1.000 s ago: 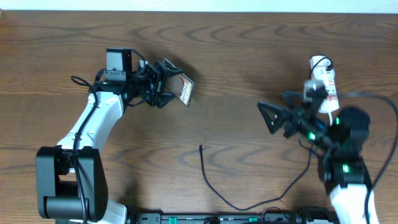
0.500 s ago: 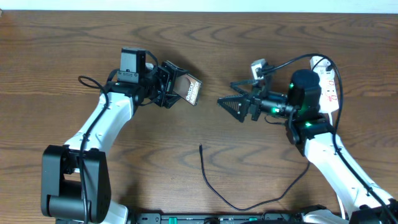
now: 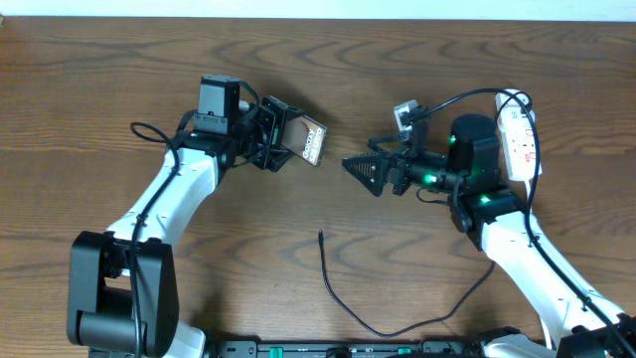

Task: Plug charger to phone and switch on socket
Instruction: 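Move the right gripper toward the phone held by the left gripper, then grasp the phone's edge with the right gripper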

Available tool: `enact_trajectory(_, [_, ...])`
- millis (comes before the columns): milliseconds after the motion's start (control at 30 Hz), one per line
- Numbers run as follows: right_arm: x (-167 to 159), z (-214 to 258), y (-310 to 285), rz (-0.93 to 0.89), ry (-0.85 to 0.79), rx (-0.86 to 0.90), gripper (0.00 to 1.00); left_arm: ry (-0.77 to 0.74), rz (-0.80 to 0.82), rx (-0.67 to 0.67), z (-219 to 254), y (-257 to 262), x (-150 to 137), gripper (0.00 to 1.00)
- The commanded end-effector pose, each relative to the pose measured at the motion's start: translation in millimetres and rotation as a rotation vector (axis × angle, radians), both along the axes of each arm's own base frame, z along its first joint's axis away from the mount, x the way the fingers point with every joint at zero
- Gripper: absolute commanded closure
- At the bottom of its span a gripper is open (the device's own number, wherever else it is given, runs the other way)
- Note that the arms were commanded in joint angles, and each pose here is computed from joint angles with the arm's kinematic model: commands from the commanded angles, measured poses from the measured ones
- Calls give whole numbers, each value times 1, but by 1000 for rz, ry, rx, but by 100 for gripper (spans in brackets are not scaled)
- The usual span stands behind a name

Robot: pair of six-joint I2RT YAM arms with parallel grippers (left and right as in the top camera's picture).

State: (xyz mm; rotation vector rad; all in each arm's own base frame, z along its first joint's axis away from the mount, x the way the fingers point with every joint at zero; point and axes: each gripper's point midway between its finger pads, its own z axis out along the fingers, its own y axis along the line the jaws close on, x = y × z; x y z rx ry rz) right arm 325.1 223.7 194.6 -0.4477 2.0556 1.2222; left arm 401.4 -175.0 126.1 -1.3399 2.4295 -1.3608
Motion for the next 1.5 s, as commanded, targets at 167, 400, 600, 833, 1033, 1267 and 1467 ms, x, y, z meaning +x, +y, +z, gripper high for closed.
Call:
enact_trajectory(167, [10,-9,15,-106,-36,-103,1,-80,-32,-37,30,-20,3,93])
enact_trajectory(400, [11,-16,22,-172,-42,-157,8,-87,-60,-55,34,-37,-2,93])
enact_trajectory(600, [16,-21,17,-231,0,-156,10,-97,-74,-75,39,-49,-4,93])
enact_trajectory(833, [23,-35,14,-311,114,-128,7,-96,-99,-92,42,-60,-9,92])
enact_trajectory(1033, [27,-47,17,-319,155,-119,4,-89,-115,-104,43,-65,-13,93])
enact_trajectory(1267, [28,-44,22,-291,103,-126,4,-88,-131,-104,43,-71,-16,93])
enact_trajectory(1467, [27,-44,24,-279,90,-135,9,-88,-162,-101,42,-84,-25,93])
